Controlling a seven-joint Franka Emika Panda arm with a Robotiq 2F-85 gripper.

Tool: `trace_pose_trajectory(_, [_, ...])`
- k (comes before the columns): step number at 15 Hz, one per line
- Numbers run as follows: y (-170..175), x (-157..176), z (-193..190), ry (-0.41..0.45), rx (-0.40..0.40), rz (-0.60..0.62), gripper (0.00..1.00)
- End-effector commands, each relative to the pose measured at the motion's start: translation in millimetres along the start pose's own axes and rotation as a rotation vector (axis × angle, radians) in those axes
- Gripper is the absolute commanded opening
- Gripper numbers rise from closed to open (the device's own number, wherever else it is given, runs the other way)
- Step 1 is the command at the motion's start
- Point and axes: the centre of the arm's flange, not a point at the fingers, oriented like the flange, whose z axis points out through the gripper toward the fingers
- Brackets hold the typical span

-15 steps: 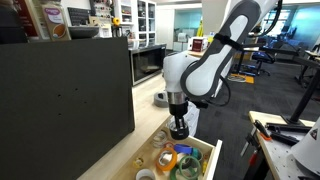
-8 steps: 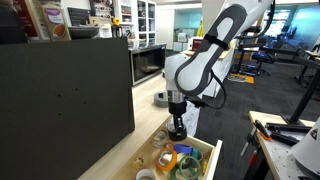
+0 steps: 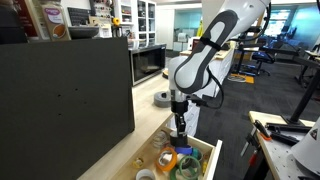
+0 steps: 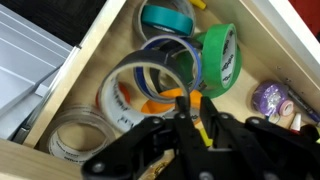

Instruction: Remove the black masking tape from the countertop and put it in the open drawer

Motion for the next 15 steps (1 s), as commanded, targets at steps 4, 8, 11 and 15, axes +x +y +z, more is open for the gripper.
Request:
trace_pose_trajectory(4, [4,2,-4,0.028,0.040,-0.057,0.69])
trace_pose_trajectory(8, [1,3,-19,0.049,0.032,-0.080,0.95])
trace_pose_trajectory(11, [-7,4,-39,0.070,0.002,-0.112,1.00])
trace_pose_trajectory(15, [-17,6,-66,0.076,-0.073,-0.128,1.00])
